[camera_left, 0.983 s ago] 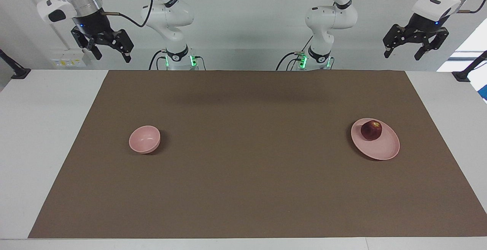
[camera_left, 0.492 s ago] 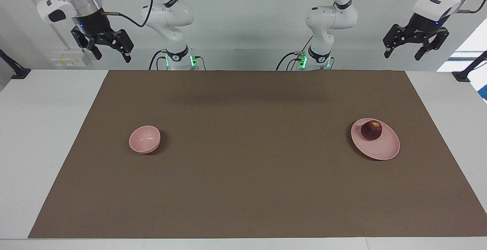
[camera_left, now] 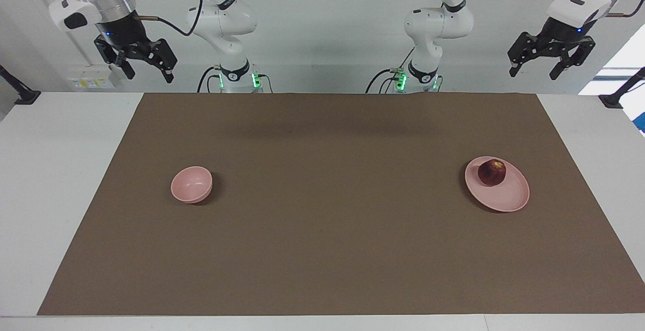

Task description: Move apple from plate to bowl

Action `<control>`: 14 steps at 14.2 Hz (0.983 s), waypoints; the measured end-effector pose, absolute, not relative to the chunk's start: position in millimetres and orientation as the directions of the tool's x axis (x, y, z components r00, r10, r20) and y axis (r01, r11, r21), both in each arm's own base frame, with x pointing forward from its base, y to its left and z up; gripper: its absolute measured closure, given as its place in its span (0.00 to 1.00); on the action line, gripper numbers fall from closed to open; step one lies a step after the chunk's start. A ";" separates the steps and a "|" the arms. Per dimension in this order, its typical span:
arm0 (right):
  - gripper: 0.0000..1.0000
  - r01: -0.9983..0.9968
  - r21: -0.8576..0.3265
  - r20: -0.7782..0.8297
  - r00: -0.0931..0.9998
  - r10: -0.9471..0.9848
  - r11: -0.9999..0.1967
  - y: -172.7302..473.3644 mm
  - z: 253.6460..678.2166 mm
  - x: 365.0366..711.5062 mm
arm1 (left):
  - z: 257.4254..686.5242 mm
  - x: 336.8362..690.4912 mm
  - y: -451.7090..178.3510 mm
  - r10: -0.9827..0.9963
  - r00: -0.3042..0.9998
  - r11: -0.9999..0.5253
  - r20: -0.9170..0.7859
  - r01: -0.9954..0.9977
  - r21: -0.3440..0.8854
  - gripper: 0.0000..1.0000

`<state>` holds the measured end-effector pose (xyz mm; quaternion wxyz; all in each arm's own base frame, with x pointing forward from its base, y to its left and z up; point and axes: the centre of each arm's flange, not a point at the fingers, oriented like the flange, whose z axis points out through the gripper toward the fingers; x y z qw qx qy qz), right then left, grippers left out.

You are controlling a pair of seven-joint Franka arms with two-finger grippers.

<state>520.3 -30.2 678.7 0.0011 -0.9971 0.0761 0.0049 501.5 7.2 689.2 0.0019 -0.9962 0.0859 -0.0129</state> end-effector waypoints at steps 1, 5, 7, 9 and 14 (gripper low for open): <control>0.00 -0.152 -0.001 -0.010 0.988 -0.152 -0.988 -30.2 678.7 520.3 | 689.2 501.5 6.9 -0.172 0.985 -0.985 0.025 -0.172 -0.006 0.00; 0.00 -0.152 -0.001 -0.010 0.988 -0.152 -0.988 -30.2 678.7 520.3 | 690.8 503.4 5.5 -0.173 0.984 -0.985 0.045 -0.173 0.000 0.00; 0.00 -0.152 -0.001 -0.010 0.988 -0.152 -0.988 -30.2 678.7 520.3 | 692.6 506.4 4.3 -0.174 0.982 -0.985 0.073 -0.175 0.005 0.00; 0.00 -0.152 -0.001 -0.010 0.988 -0.152 -0.988 -30.3 678.7 520.3 | 695.2 511.4 2.6 -0.175 0.978 -0.984 0.114 -0.177 0.005 0.00; 0.00 -0.152 -0.001 -0.010 0.988 -0.152 -0.988 -30.2 678.7 520.3 | 694.7 513.5 0.4 -0.177 0.976 -0.984 0.126 -0.179 0.007 0.00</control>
